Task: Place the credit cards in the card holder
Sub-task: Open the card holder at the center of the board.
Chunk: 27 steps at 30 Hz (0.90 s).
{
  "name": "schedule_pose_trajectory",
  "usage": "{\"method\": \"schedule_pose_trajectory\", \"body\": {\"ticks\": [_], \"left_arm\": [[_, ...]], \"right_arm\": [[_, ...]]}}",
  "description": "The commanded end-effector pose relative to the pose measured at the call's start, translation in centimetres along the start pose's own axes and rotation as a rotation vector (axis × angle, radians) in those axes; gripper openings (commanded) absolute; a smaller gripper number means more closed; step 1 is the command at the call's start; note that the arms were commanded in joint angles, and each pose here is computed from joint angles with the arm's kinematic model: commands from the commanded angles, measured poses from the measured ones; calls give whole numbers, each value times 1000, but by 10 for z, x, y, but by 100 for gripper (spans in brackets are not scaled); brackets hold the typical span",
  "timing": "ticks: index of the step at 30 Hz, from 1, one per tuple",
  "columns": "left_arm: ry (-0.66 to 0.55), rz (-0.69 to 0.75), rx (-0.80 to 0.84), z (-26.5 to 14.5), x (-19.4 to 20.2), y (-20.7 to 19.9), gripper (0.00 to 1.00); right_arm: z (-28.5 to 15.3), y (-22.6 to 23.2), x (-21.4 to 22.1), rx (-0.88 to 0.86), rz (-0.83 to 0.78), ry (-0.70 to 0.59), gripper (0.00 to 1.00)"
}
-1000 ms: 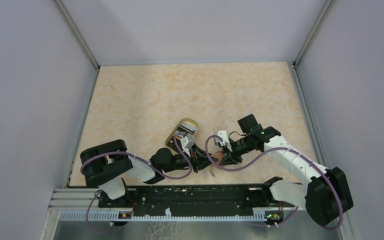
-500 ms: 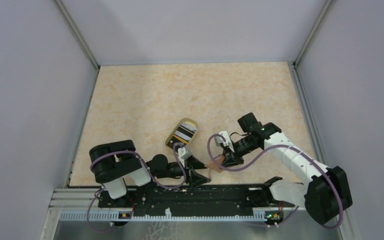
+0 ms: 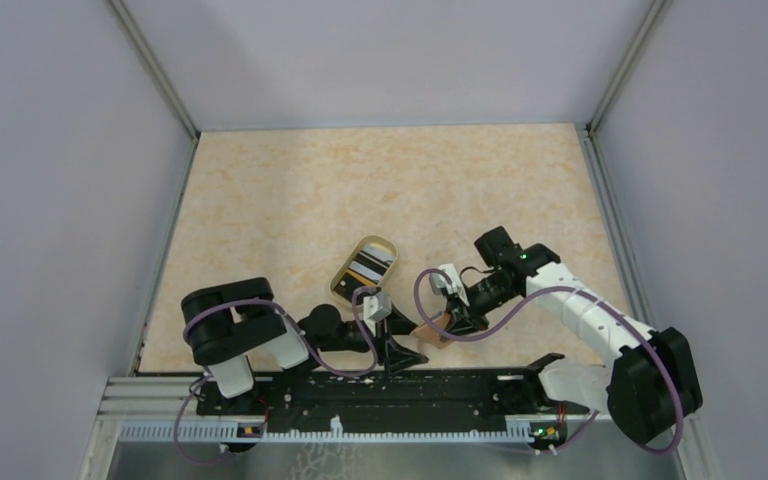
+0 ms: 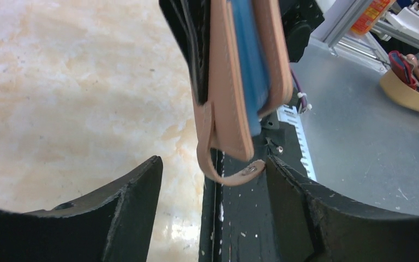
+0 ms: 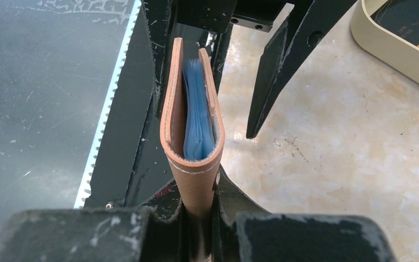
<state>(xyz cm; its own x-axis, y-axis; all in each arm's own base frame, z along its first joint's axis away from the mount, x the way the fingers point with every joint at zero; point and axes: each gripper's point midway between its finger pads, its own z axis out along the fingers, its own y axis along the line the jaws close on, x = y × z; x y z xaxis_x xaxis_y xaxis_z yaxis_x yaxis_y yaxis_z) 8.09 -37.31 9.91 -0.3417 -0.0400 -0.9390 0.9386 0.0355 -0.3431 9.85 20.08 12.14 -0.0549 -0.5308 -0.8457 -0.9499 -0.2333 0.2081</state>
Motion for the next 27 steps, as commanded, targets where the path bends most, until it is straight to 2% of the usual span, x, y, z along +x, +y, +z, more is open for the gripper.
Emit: {"method": "schedule_pose_trajectory", "body": {"ticks": [1,6,11,17,21,27], "left_arm": [[-232,125,128,12,-63,-25,72],[-235,119,118,13,-63,-23,63],[-245,133,107,9,-66,-23,42],[-250,144,103,7,-68,-23,39],[-256,149,115,9,-70,-25,27],[-254,146,125,12,-70,-25,24]], "right_arm": [[-3,-4,-19,-5,-50,-54,0],[-3,-4,-19,-6,-51,-53,0],[-3,-4,-19,-5,-51,-53,0],[-3,-3,-18,-9,-45,-52,0],[-2,-4,-17,-11,-40,-49,0],[-2,-4,-17,-11,-40,-49,0]]}}
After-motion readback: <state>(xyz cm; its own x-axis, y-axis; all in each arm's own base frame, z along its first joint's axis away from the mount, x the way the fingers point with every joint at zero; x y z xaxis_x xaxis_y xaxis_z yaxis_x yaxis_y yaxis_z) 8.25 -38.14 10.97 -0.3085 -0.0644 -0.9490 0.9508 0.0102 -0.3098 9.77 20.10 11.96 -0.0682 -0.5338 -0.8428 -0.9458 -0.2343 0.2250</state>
